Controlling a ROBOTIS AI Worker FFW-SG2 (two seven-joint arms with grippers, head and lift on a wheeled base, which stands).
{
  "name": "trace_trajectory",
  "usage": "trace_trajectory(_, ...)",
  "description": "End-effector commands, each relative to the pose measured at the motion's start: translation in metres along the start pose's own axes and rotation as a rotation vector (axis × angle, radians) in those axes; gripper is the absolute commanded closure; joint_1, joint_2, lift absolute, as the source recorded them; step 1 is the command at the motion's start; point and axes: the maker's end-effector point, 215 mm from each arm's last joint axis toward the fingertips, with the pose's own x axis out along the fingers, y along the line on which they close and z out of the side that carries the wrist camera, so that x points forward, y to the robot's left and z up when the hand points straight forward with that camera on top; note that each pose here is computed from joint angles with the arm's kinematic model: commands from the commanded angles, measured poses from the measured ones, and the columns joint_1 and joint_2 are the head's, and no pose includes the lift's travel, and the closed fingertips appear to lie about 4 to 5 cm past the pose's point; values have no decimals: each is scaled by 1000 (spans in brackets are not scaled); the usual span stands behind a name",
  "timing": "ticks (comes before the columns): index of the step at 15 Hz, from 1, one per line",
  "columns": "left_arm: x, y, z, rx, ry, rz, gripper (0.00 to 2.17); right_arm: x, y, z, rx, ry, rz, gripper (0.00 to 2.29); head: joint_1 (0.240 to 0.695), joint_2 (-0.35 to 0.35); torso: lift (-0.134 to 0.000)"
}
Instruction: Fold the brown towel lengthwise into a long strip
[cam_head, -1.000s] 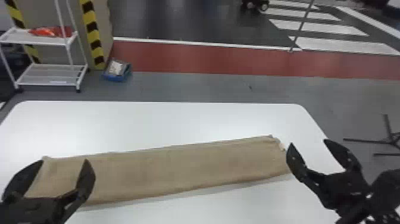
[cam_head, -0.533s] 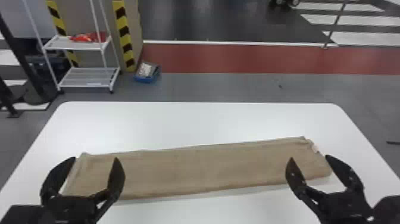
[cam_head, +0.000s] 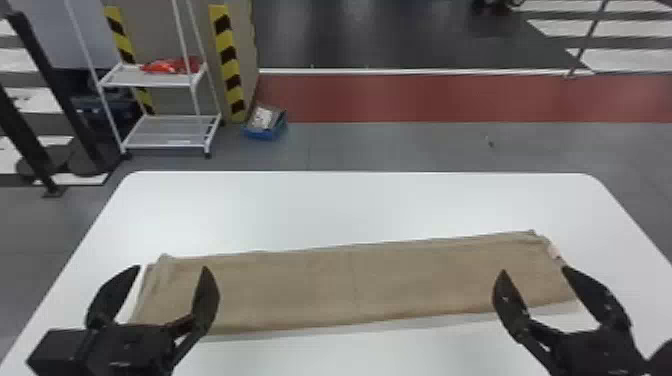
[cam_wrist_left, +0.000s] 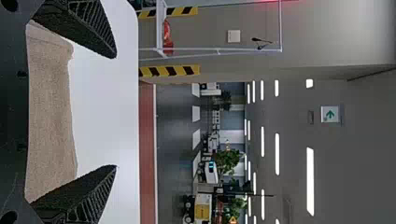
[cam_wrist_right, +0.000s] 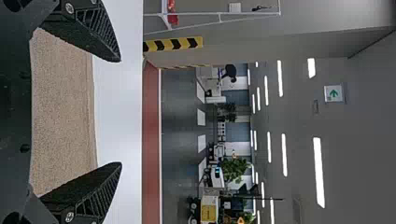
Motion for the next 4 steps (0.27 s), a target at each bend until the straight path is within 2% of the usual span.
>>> trace_trajectory(1, 1, 1, 0, 0, 4, 3, 29, 1, 6, -3, 3, 12, 6, 97, 695, 14, -115)
trace_trajectory(4, 3, 2, 2, -6, -1, 5, 29, 2, 4, -6, 1, 21, -3, 97, 695, 24, -115)
